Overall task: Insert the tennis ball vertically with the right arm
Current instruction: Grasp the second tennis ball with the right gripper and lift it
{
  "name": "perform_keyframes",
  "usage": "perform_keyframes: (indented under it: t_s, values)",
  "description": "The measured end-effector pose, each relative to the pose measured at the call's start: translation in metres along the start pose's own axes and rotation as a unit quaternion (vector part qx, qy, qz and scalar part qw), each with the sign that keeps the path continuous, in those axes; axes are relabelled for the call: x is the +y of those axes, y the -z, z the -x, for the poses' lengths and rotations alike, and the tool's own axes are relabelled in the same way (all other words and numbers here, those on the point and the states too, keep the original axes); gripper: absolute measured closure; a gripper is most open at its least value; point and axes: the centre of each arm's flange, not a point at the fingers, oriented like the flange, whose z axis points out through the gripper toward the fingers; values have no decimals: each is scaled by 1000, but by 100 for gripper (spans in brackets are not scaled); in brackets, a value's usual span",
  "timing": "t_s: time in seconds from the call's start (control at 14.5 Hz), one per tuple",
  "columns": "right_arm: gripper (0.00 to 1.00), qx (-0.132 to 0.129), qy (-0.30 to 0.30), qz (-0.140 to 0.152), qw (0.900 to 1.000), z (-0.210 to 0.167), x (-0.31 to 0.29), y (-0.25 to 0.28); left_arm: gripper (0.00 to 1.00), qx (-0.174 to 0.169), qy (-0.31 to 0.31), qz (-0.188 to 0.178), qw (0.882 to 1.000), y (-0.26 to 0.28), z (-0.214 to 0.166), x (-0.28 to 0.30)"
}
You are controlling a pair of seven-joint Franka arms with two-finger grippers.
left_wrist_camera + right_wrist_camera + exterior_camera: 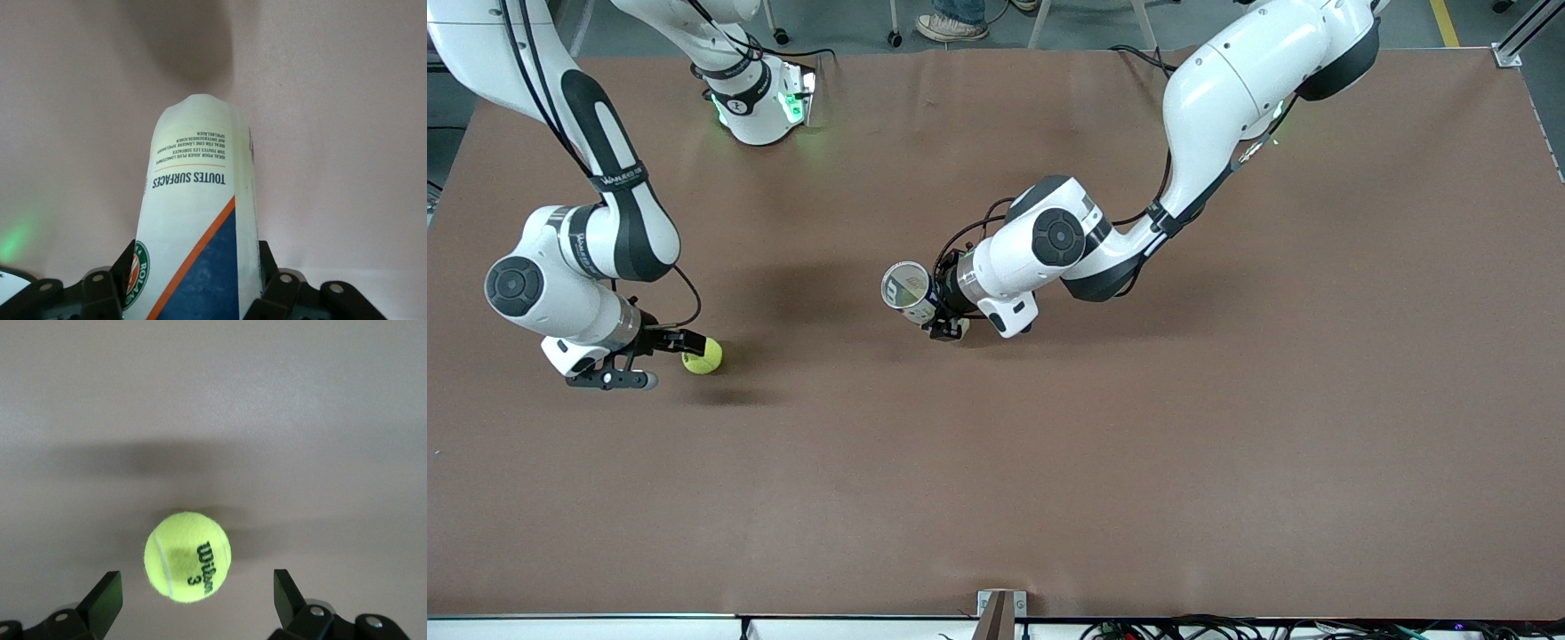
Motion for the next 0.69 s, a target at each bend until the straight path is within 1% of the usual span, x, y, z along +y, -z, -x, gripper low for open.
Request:
perform_keyframes:
  t_s: [0.21, 0.55, 0.69]
  values:
    - [0, -3, 3, -2, 1000, -7, -4, -16, 29, 0, 0, 0, 1000, 0, 0, 0]
    - [0, -19, 5, -4, 1000, -6, -7, -39, 29, 0, -2, -1, 1000, -2, 2, -2]
    - [0, -20, 7, -5, 1000, -6, -8, -45, 29, 0, -2, -1, 1000, -2, 2, -3]
